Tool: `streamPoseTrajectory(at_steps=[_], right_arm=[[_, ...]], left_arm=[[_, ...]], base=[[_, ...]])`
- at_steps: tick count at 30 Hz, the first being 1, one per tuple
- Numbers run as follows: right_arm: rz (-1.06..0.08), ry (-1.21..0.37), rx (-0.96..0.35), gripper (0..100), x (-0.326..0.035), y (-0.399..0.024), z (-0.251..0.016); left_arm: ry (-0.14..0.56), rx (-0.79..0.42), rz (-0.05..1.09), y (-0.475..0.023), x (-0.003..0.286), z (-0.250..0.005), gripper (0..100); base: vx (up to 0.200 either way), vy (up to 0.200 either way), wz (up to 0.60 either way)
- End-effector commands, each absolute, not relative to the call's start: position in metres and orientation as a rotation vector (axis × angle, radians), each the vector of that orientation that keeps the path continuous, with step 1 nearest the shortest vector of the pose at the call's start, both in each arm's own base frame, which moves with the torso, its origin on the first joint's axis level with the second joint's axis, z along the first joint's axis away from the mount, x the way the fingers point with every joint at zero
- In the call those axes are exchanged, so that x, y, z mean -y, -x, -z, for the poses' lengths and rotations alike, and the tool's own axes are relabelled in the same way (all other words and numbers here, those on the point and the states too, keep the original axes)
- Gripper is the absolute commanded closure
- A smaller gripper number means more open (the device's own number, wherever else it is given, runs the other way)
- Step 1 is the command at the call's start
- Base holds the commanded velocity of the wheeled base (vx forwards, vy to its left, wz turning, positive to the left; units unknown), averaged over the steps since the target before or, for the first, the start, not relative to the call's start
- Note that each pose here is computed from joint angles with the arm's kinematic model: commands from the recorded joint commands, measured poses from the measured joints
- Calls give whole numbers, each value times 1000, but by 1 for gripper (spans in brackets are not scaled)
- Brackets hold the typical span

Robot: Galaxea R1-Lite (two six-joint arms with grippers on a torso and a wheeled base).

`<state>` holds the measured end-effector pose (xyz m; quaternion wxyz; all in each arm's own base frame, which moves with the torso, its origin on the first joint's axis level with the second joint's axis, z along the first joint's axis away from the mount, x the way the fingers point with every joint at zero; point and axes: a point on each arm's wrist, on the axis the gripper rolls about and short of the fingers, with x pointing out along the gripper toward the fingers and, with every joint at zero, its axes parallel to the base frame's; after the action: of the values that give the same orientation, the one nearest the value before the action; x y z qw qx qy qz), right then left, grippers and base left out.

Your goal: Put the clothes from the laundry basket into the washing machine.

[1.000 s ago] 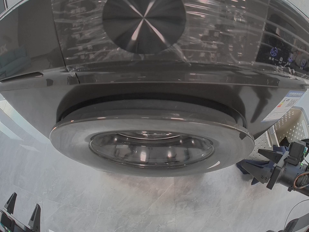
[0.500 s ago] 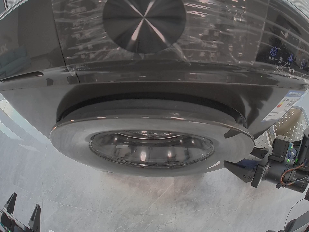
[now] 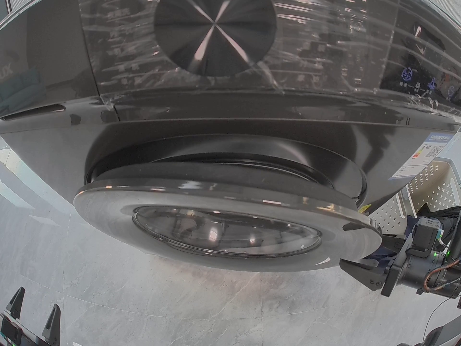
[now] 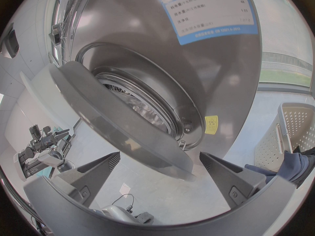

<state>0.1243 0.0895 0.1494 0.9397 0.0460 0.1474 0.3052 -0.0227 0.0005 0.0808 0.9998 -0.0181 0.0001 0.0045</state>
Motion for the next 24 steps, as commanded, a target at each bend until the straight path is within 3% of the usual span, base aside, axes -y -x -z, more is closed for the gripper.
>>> streamPoseTrajectory(at_steps=[1,9,18,24], right_arm=[[-626,-91,-303,0,-98,-135,-153],[-684,-66,-370,0,-102,-123,-138],[-684,-78,-330,0,-96,-117,-143],[-689,-64,-372,0,-110,-132,-141]], left_arm=[[37,-6,-9,22,0,-76,0],[37,-6,-9,22,0,-76,0],[35,-6,-9,22,0,-76,0],[37,-6,-9,22,0,-76,0]], base=[[0,0,0],[0,0,0],[0,0,0],[-200,0,0]])
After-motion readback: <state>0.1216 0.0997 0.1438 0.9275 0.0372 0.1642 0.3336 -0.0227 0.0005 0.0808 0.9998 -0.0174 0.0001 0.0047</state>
